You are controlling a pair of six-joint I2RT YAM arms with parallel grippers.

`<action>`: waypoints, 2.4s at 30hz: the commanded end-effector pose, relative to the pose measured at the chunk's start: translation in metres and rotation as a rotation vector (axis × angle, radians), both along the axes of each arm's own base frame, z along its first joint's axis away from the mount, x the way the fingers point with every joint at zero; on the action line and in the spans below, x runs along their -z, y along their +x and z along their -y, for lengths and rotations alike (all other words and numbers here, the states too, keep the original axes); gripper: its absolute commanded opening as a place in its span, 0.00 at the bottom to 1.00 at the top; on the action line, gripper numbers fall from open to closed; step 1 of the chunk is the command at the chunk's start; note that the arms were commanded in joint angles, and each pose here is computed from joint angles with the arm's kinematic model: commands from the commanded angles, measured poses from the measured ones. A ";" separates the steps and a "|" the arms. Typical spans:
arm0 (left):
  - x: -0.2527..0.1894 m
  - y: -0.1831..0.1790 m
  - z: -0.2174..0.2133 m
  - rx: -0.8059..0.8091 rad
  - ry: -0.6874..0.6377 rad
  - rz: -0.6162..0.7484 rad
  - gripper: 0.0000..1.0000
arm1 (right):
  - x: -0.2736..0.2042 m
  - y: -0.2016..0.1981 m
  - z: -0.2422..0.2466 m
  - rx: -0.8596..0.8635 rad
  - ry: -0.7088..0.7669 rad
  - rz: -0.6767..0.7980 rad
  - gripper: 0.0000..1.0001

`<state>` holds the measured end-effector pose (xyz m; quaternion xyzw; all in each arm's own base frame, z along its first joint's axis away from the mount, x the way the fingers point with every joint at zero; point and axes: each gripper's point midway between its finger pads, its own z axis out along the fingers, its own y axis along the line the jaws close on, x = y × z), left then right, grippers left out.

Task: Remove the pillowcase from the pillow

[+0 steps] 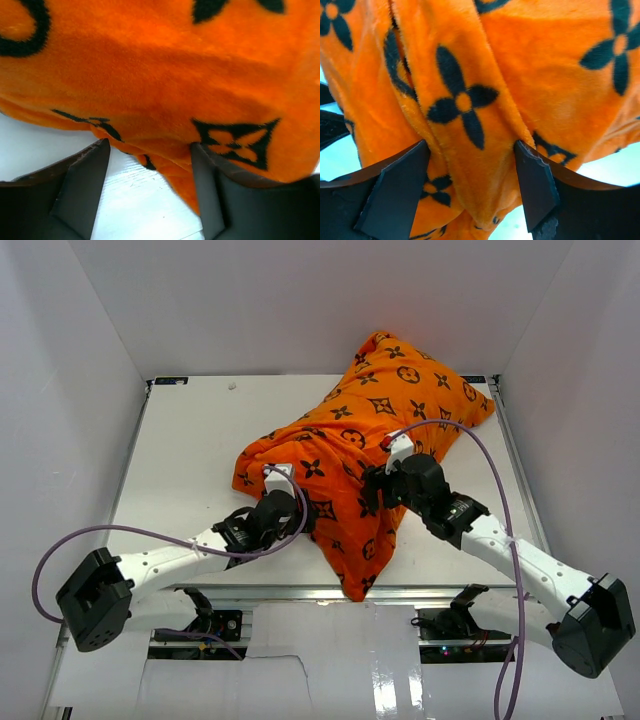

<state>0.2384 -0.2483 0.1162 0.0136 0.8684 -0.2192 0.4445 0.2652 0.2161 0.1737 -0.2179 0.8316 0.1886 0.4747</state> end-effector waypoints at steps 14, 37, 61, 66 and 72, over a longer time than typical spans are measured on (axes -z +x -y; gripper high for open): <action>-0.019 0.051 -0.074 -0.243 0.018 -0.005 0.00 | -0.014 0.016 0.005 0.100 0.067 0.117 0.49; -0.051 0.065 0.086 0.055 0.007 -0.106 0.75 | -0.008 0.003 -0.026 0.007 0.161 0.085 0.08; -0.072 0.026 0.038 0.051 -0.059 -0.044 0.68 | -0.013 0.013 -0.005 0.147 0.163 0.111 0.08; -0.076 0.028 0.062 0.121 -0.116 -0.050 0.73 | -0.012 0.012 -0.006 0.139 0.160 0.107 0.08; -0.076 0.034 0.077 0.124 -0.150 -0.068 0.77 | -0.013 0.011 -0.007 0.131 0.166 0.107 0.08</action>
